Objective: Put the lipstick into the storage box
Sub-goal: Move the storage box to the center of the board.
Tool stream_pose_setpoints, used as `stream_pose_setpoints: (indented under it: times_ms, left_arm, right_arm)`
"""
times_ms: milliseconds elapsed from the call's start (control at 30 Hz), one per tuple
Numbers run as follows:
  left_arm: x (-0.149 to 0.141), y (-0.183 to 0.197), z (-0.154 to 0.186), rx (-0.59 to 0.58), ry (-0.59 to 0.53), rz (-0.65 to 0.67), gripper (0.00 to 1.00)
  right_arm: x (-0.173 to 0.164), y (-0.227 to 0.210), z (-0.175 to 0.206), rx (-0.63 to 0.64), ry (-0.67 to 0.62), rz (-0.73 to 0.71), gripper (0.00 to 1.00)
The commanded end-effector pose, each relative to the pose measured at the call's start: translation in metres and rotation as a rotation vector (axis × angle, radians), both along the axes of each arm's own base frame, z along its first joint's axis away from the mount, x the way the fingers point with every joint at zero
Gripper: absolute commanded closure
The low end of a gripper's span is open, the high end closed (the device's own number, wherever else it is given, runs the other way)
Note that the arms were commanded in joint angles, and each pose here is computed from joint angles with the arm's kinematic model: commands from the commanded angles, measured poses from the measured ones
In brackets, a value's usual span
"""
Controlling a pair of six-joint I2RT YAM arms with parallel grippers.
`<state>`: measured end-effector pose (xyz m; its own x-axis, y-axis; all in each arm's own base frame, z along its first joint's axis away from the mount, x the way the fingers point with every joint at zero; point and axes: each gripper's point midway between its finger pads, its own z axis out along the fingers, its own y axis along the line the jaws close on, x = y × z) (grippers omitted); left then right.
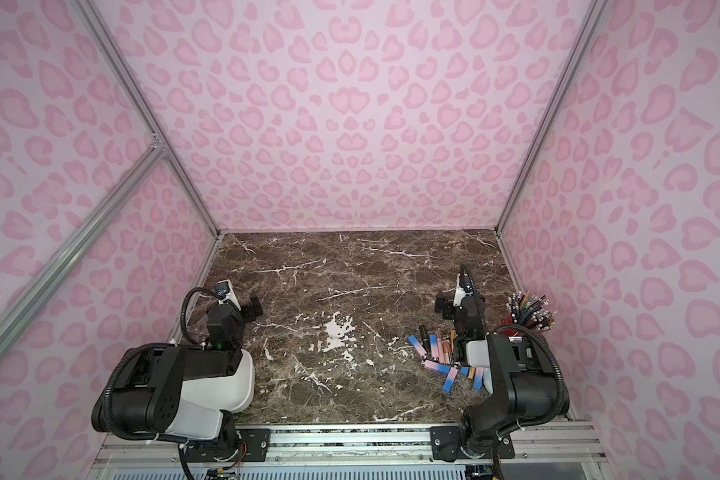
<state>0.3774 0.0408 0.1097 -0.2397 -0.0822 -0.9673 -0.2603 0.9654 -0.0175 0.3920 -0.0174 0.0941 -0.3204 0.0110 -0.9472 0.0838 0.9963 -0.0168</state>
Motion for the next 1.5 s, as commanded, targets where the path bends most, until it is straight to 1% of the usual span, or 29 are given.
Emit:
stream_pose_setpoints:
  times_ms: [0, 1333, 1467]
  left_arm:
    - [0.0019, 0.0011, 0.0118, -0.001, -0.051, 0.006, 0.02]
    - [0.0022, -0.0007, 0.0111, 0.012, -0.045, 0.017, 0.02]
    - [0.0022, -0.001, 0.0126, 0.015, -0.051, 0.021, 0.02]
  right_arm:
    - [0.0007, -0.0015, 0.0032, -0.001, -0.012, -0.012, 0.0]
    - [0.0008, 0.0, 0.0029, -0.007, -0.011, -0.004, 0.0]
    - [-0.0014, 0.0009, 0.0033, -0.036, -0.015, -0.026, 0.0]
